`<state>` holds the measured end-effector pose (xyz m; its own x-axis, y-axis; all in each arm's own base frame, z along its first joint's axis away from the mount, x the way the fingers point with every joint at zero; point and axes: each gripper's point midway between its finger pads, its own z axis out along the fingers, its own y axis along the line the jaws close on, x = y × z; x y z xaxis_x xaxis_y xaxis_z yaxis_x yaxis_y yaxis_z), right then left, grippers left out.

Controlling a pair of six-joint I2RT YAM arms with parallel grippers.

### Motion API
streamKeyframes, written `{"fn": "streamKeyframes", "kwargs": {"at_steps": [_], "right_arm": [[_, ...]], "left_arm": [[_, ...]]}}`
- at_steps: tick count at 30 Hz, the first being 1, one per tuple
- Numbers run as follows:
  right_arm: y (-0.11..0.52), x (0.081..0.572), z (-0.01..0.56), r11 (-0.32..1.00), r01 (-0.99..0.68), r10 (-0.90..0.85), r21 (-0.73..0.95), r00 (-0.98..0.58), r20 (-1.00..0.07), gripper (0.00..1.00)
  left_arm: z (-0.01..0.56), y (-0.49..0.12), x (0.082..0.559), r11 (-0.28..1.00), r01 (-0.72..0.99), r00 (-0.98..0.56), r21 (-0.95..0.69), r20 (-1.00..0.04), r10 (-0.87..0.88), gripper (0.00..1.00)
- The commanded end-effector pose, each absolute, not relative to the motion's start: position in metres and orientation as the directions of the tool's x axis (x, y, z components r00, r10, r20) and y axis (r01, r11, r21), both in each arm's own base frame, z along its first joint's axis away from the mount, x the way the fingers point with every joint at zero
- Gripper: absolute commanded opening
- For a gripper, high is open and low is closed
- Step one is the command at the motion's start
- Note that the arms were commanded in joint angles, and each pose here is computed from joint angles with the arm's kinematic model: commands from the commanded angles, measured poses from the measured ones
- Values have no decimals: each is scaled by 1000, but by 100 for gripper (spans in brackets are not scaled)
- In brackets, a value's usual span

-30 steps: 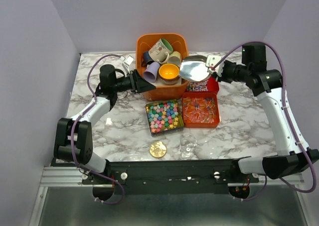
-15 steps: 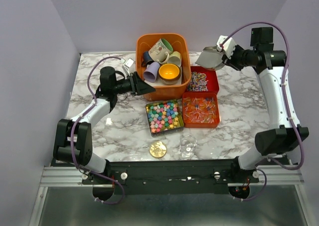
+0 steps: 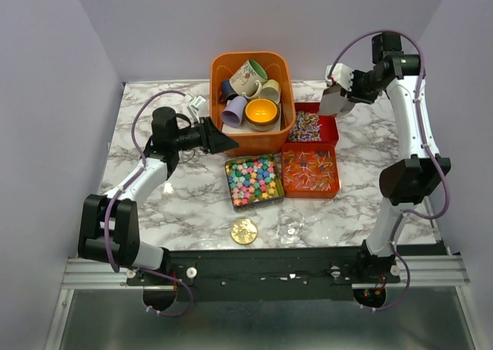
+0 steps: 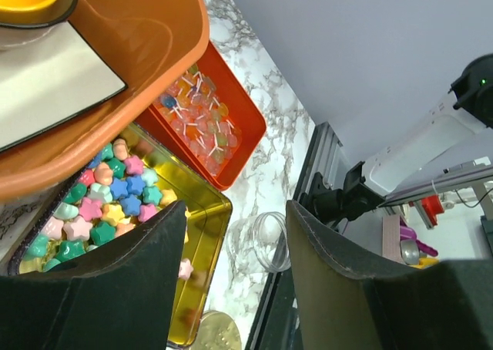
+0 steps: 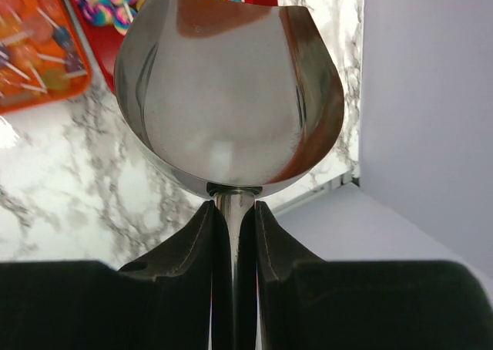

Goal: Pack the candies
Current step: Scoop the fake candies from the storage box.

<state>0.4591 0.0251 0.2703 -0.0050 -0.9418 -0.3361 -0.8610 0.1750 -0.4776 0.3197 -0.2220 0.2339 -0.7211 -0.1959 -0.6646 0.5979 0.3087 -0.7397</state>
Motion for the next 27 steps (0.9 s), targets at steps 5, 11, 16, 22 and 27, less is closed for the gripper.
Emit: {"fn": "streamKeyframes", "kwargs": {"at_steps": [5,11,16,22,27], "right_arm": [[16,467,242,-148,-899,-977,-413,198,-80,1],[21,483,226,-221,-892,-967,-395,254,-32,1],[24,491,209,-263,-894,-958,-362,285,-7,0],[21,495,186,-302,-904,-951,-302,309,26,0],[12,500,172,-337,-907,-941,-253,327,83,1]], "left_arm": [[224,-213,308,350,614,-694,-707,-695,-187,63],[218,-210,304,363,604,-701,-710,-689,-180,62],[212,-208,303,374,594,-707,-712,-684,-179,62],[206,-206,305,380,581,-716,-720,-674,-181,62],[203,-203,309,389,573,-719,-722,-670,-185,62]]}}
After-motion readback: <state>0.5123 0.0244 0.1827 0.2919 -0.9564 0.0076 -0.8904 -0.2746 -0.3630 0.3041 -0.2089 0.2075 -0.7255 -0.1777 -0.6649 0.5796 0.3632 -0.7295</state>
